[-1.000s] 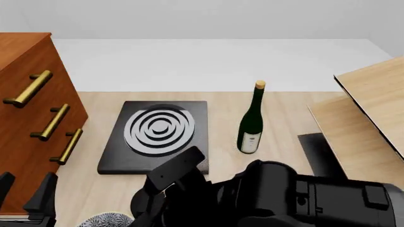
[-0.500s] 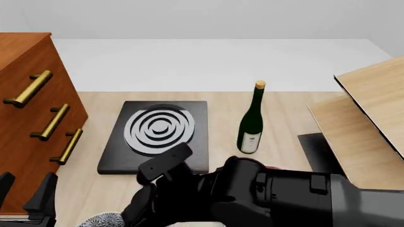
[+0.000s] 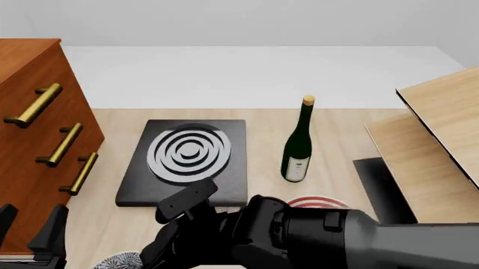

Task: Pick up the akita bowl and put it on the plate.

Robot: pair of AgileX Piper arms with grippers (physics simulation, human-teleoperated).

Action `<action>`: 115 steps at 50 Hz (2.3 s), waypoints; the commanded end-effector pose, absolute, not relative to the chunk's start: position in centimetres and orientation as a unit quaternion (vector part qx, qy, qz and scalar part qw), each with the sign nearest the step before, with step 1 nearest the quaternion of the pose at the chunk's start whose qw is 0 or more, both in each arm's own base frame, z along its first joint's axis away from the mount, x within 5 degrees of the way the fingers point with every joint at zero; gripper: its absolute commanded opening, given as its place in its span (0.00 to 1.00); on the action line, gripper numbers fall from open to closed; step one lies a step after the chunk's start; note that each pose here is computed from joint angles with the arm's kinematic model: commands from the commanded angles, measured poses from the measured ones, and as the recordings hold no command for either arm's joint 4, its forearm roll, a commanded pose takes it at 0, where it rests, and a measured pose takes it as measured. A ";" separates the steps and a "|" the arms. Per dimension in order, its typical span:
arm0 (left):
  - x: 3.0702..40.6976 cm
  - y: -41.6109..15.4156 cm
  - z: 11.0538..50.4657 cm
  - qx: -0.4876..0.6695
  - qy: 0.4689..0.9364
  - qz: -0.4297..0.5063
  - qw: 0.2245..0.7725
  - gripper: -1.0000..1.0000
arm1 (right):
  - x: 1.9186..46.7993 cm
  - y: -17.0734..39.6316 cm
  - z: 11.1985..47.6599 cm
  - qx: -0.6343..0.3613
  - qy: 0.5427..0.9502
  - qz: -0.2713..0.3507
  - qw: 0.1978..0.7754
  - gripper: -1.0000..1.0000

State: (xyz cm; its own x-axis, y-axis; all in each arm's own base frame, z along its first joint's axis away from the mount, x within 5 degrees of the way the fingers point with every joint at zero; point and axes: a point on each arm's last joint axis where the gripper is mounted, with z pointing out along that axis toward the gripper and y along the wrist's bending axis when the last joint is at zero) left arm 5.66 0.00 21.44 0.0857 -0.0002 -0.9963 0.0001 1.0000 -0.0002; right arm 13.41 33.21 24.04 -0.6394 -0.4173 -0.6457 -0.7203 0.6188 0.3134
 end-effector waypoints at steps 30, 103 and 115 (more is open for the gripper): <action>5.7 0.0 21.4 0.000 0.676 0.000 0.737 1.00 | 11.9 33.7 18.2 -0.330 0.870 0.280 0.237 1.00; 5.7 0.0 21.4 0.000 0.676 0.000 0.737 1.00 | 11.1 34.7 18.0 -0.347 0.859 0.289 0.240 0.00; 5.7 0.0 21.4 0.000 0.676 0.000 0.737 1.00 | 12.1 33.2 20.7 -0.345 0.855 0.288 0.259 0.00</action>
